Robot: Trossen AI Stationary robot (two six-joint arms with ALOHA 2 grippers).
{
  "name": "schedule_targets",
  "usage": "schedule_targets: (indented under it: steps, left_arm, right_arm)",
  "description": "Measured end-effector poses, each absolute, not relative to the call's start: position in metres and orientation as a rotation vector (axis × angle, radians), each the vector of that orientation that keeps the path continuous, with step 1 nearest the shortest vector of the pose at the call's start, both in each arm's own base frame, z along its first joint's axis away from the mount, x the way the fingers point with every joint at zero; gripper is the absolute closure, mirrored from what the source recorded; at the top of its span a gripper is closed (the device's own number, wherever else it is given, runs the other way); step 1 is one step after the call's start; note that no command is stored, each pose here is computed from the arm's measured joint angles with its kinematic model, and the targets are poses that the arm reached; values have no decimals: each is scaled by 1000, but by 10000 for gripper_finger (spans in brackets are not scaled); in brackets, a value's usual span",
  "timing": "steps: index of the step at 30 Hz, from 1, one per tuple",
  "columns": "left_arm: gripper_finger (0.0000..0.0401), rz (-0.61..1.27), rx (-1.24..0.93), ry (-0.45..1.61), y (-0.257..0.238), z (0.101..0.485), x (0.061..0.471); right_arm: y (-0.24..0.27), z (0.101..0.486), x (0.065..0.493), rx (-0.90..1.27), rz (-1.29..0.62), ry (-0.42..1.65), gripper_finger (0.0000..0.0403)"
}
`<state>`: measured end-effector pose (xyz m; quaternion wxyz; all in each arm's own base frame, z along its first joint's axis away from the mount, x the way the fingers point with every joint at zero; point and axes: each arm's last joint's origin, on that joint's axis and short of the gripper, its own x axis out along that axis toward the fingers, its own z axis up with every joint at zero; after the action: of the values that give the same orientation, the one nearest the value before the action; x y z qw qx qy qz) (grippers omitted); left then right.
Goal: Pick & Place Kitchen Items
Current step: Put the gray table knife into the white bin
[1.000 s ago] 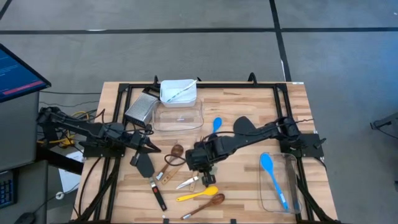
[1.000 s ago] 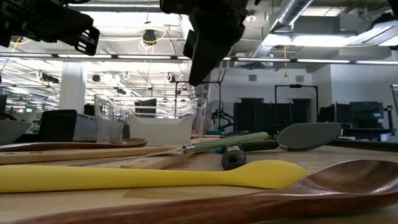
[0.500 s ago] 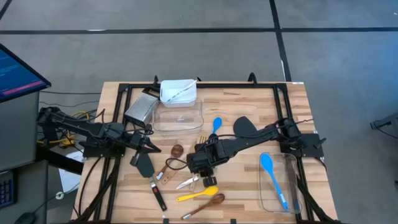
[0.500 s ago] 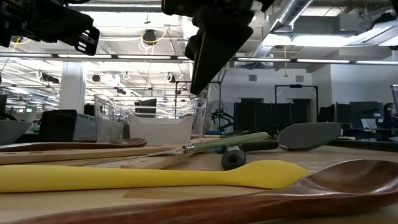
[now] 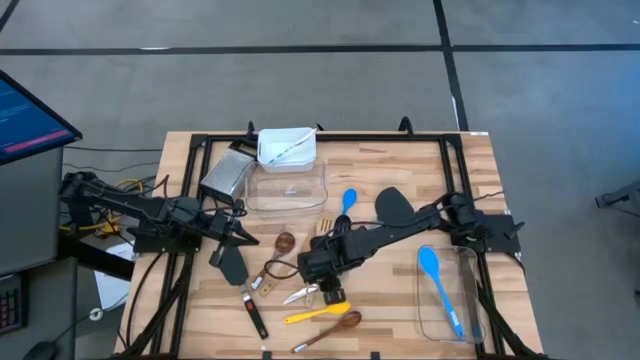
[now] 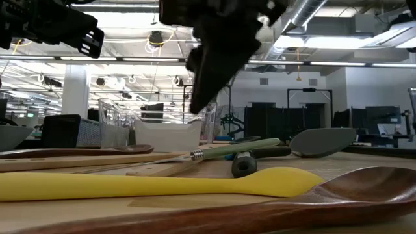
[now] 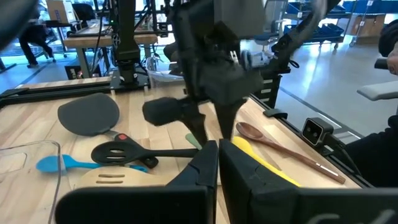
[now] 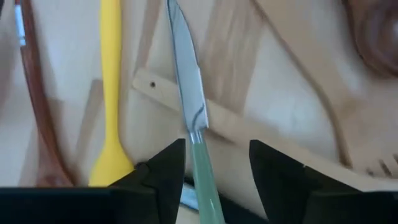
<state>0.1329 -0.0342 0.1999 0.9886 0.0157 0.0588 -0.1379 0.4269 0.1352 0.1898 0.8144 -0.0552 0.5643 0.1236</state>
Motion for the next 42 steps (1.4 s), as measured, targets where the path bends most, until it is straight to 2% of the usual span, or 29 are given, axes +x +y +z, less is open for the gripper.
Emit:
schedule_targets:
  steps: [8, 18, 23, 27, 34, 42]
  left_arm:
    - [398, -277, 31, 121, -34, 199, 133]
    - [398, -277, 31, 119, -34, 200, 133]
    - [398, -277, 31, 117, -34, 200, 133]
    - [398, -277, 31, 117, -34, 200, 133]
    - [398, -277, 31, 117, -34, 200, 133]
    - [398, -277, 31, 117, -34, 200, 133]
  right_arm:
    - [141, 179, 429, -105, 283, 1217, 249]
    - [142, 141, 432, -106, 264, 1323, 250]
    - [142, 141, 432, -103, 262, 1325, 256]
    - [142, 141, 432, -103, 262, 1325, 277]
    - [142, 141, 432, -101, 259, 1328, 350]
    - [142, 141, 431, -75, 237, 1339, 352]
